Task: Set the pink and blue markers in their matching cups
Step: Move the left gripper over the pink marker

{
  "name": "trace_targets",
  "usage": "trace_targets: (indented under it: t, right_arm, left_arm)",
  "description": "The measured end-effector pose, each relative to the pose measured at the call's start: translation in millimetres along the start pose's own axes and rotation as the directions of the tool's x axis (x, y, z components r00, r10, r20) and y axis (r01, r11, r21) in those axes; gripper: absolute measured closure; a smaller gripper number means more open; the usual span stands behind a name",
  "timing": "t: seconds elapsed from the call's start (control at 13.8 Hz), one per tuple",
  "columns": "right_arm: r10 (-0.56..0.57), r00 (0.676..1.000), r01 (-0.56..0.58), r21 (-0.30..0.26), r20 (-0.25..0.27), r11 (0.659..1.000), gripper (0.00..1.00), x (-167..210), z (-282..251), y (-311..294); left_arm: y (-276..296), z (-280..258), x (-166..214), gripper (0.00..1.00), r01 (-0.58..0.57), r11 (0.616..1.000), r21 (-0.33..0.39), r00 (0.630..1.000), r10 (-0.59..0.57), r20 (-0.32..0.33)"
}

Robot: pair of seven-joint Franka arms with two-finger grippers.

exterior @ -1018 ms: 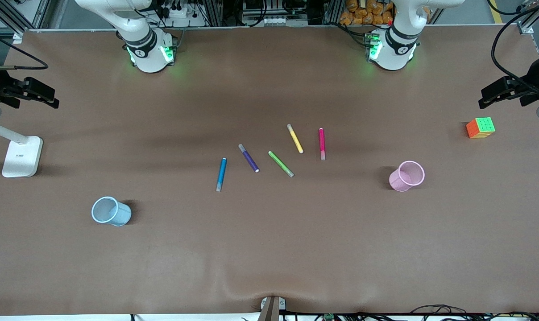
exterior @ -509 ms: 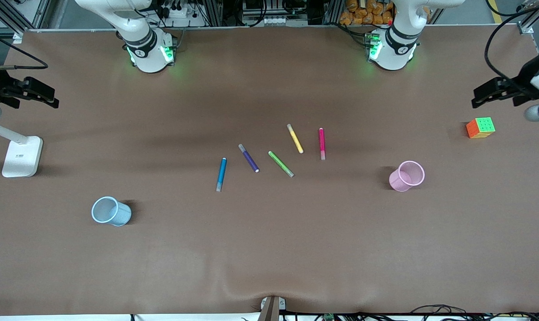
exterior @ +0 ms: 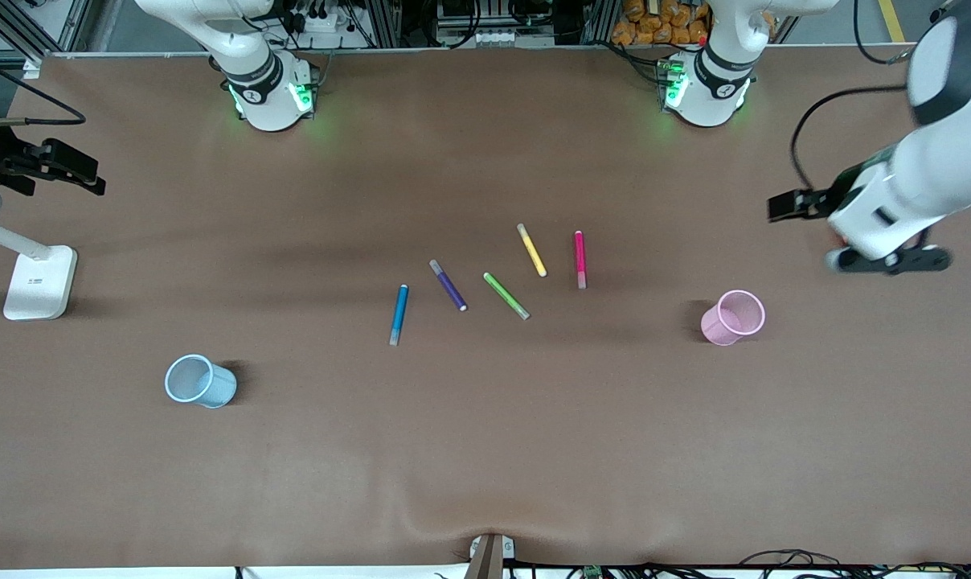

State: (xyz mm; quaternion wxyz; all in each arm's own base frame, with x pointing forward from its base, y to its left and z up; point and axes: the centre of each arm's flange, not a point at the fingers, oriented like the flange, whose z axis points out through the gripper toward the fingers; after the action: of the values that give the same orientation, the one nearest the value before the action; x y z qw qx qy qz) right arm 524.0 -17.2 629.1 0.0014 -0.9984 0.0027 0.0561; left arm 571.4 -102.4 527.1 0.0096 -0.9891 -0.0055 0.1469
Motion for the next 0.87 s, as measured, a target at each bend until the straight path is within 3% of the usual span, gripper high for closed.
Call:
trace_targets:
  t: [0.36,0.58,0.87]
  right_arm:
    - [-0.001,1.000,0.001,0.000,0.000,1.000,0.00,0,0,0]
    - [-0.001,1.000,0.001,0.000,0.000,1.000,0.00,0,0,0]
    - [-0.002,1.000,0.002,0.000,0.000,1.000,0.00,0,0,0]
  left_arm:
    - [78,76,38,0.00,0.060,0.998,0.016,0.996,-0.061,0.068]
    - [137,128,42,0.00,0.097,0.995,0.032,0.994,-0.098,0.045]
    - [173,202,32,0.00,0.119,0.993,-0.009,0.993,-0.119,0.025]
